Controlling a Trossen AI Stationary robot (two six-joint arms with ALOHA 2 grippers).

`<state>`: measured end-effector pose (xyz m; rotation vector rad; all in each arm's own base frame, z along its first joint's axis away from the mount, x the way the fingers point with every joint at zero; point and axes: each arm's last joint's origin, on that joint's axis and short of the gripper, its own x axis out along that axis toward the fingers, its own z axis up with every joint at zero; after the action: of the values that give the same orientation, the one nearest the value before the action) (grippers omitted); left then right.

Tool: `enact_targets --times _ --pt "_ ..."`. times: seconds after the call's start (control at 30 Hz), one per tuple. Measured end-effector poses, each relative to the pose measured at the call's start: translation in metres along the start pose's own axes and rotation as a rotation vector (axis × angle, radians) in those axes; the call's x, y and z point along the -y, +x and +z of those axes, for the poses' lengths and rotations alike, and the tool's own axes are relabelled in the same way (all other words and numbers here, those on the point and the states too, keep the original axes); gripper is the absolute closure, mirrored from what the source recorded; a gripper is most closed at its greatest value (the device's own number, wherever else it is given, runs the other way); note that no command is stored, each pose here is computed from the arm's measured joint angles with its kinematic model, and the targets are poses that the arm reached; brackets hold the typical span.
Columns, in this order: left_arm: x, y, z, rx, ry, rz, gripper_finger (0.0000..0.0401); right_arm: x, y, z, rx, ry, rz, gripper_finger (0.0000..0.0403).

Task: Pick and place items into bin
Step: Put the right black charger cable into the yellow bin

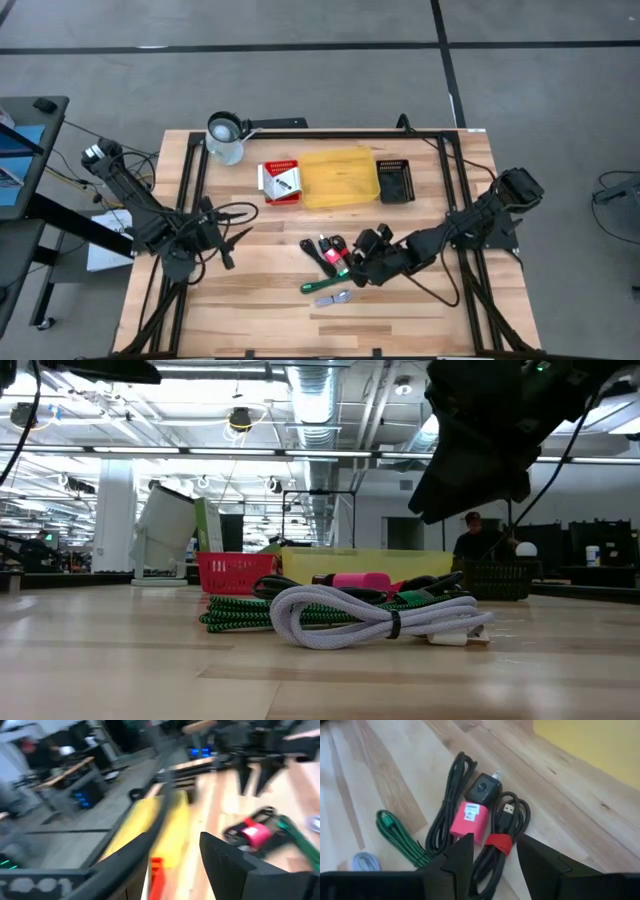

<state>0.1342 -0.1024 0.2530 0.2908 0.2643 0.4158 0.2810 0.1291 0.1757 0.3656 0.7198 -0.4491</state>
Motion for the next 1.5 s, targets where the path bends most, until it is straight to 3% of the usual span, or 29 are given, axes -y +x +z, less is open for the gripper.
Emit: enact_targets --times 0.1,0.2,0.27,0.4,0.6,0.83,1.23,1.5 --pt "-0.002 0.006 0.000 0.057 -0.023 -0.160 0.0231 0.000 0.000 -0.001 -0.005 -0.005 -0.003 0.0261" --pt "-0.009 0.011 0.005 0.263 -0.036 -0.397 0.0231 0.000 -0.001 -0.001 -0.003 0.006 0.000 0.0259" --pt "-0.017 0.014 0.003 0.355 -0.035 -0.482 0.0231 0.000 -0.001 -0.001 -0.003 0.024 0.000 0.0256" --pt "-0.038 0.020 -0.009 0.334 -0.090 -0.422 0.0231 0.000 -0.001 -0.002 -0.009 0.044 -0.001 0.0243" --pt "-0.045 0.024 -0.025 0.355 -0.140 -0.570 0.0231 -0.002 -0.001 -0.005 -0.094 0.048 0.051 0.0205" --pt "-0.045 0.029 -0.038 0.327 -0.140 -0.546 0.0231 0.003 0.003 -0.003 -0.120 0.076 0.038 0.0163" --pt "-0.043 0.030 -0.044 0.356 -0.157 -0.540 0.0231 0.009 0.006 -0.004 -0.155 0.078 -0.011 0.0163" --pt "-0.046 0.032 -0.044 0.331 -0.204 -0.434 0.0231 0.003 0.035 -0.022 -0.203 0.070 -0.002 0.0163"
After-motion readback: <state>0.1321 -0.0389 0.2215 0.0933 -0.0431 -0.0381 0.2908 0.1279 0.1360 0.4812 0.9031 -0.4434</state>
